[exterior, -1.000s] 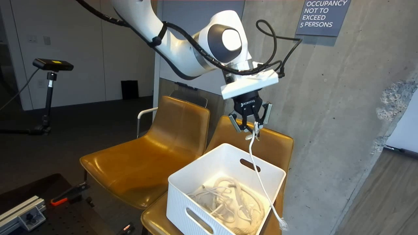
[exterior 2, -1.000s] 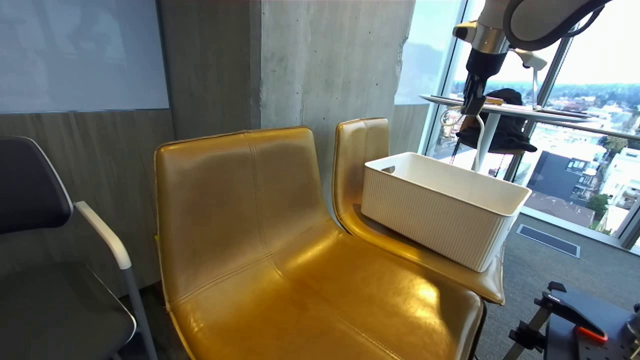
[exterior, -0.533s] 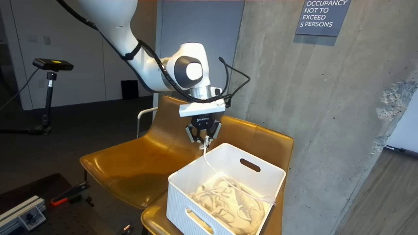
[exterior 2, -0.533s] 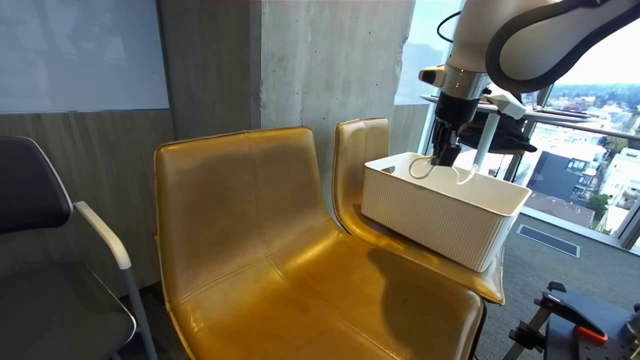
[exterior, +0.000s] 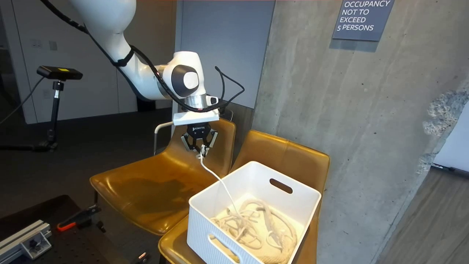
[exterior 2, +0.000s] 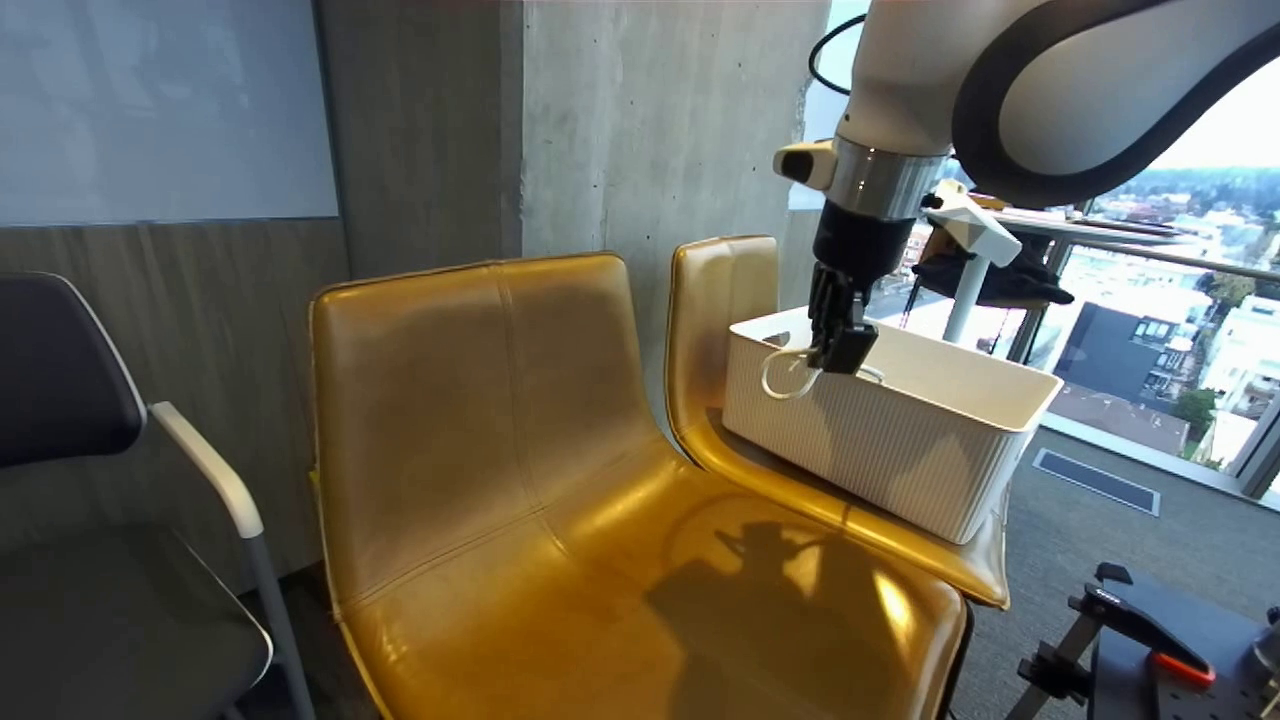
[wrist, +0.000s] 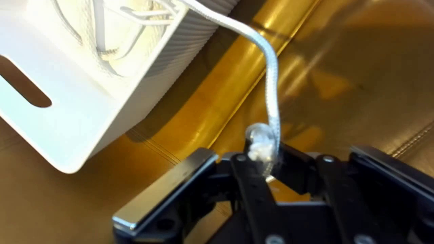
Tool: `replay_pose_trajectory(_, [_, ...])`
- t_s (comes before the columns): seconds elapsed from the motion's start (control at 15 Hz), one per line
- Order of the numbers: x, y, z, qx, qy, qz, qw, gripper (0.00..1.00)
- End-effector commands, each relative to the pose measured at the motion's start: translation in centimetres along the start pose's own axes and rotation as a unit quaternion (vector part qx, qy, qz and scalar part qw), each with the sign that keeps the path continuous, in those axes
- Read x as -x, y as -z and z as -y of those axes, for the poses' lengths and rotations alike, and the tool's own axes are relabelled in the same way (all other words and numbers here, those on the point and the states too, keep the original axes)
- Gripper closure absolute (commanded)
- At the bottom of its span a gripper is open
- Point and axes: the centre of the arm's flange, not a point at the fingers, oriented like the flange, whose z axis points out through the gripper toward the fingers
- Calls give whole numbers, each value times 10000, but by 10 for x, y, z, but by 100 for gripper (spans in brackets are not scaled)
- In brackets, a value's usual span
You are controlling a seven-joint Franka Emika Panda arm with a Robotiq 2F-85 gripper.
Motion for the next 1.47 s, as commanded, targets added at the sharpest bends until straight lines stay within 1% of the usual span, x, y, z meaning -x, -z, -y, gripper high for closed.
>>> replay_pose_trajectory(0.0, [68, -5, -57, 155, -392, 105, 9991, 98])
replay_pose_trajectory(0.2, [125, -3, -114, 251, -790, 241, 9963, 98])
replay_pose_trajectory(0.33, [152, -4, -134, 325, -958, 284, 9945, 98])
replay_pose_trajectory(0.47, [160, -7, -139, 353, -1041, 294, 9935, 98])
replay_pose_trajectory(0.53, [160, -10, -141, 357, -1126, 335, 9924, 66])
replay_pose_trajectory(0.6, [161, -12, -142, 345, -1140, 325, 9923, 64])
replay_pose_trajectory(0.73, [162, -16, -144, 335, -1155, 349, 9921, 52])
replay_pose_trajectory(1.0, [170, -24, -147, 414, -1156, 286, 9920, 22])
replay_pose_trajectory(1.13, [173, -33, -151, 490, -1124, 235, 9922, 7])
replay_pose_trajectory(1.2, [174, -41, -154, 498, -1125, 199, 9922, 1])
replay_pose_trajectory(1.4, [174, -71, -154, 435, -1140, 150, 9924, 0])
